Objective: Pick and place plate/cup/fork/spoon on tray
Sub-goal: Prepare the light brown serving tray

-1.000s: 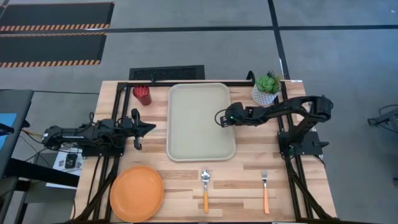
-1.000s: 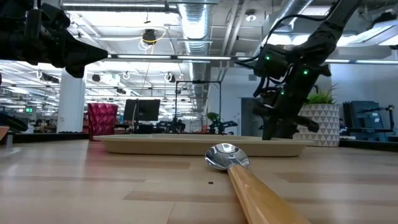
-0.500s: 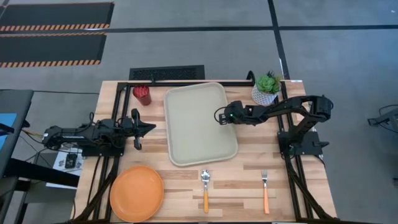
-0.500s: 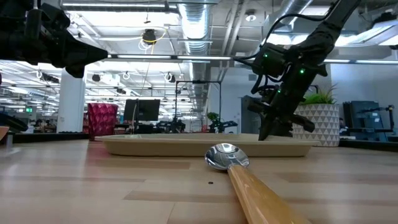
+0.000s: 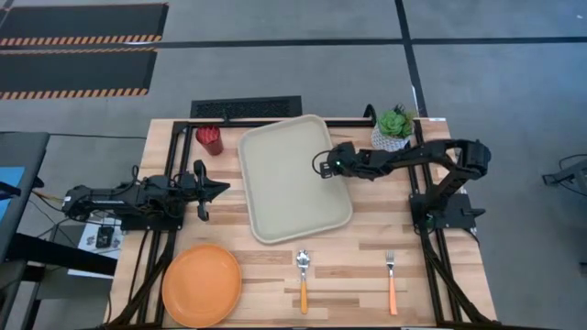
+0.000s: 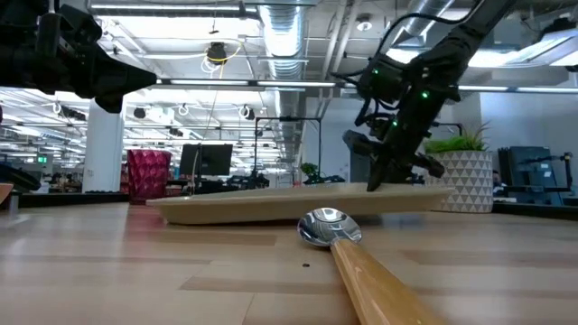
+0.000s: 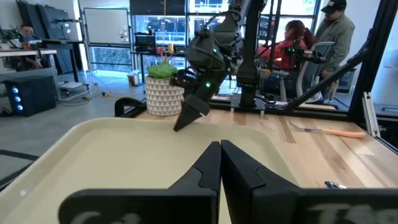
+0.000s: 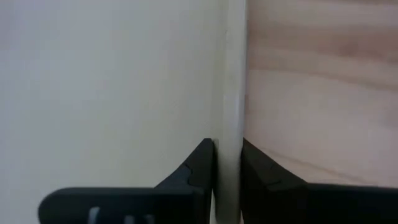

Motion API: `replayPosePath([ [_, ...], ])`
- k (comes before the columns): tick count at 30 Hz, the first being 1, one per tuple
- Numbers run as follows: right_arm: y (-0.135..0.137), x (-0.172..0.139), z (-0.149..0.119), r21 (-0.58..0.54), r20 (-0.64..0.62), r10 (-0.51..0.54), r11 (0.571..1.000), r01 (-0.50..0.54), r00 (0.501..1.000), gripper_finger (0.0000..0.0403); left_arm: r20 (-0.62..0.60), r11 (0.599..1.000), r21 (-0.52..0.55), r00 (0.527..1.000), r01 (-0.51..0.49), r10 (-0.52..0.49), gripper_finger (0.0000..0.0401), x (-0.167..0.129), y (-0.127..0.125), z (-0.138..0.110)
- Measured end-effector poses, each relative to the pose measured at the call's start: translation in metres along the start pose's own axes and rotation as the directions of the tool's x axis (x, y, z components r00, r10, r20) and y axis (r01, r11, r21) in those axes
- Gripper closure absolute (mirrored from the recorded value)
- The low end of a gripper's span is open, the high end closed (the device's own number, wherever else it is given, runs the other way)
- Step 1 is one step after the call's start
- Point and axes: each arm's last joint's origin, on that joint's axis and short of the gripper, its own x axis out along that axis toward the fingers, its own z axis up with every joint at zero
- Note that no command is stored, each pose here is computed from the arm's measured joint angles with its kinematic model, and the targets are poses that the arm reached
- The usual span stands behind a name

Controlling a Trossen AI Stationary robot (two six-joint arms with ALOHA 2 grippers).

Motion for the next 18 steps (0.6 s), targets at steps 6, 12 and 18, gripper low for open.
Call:
replayPosePath([
  [6, 0.005, -0.007, 0.030, -0.104, -0.020, -0.057, 0.993, 0.054, 0.998, 0.0339, 0.001, 1.000, 0.000, 1.000, 0.000, 0.000, 0.0401, 0.000, 0.000, 0.000],
  [12, 0.007, -0.019, 0.067, -0.305, -0.068, -0.075, 0.951, 0.051, 0.995, 0.0339, 0.000, 1.000, 0.000, 1.000, 0.000, 0.000, 0.0401, 0.000, 0.000, 0.000],
  [18, 0.001, -0.031, 0.105, -0.518, -0.104, -0.073, 0.855, 0.009, 0.992, 0.0339, 0.000, 1.000, 0.000, 1.000, 0.000, 0.000, 0.0401, 0.000, 0.000, 0.000],
])
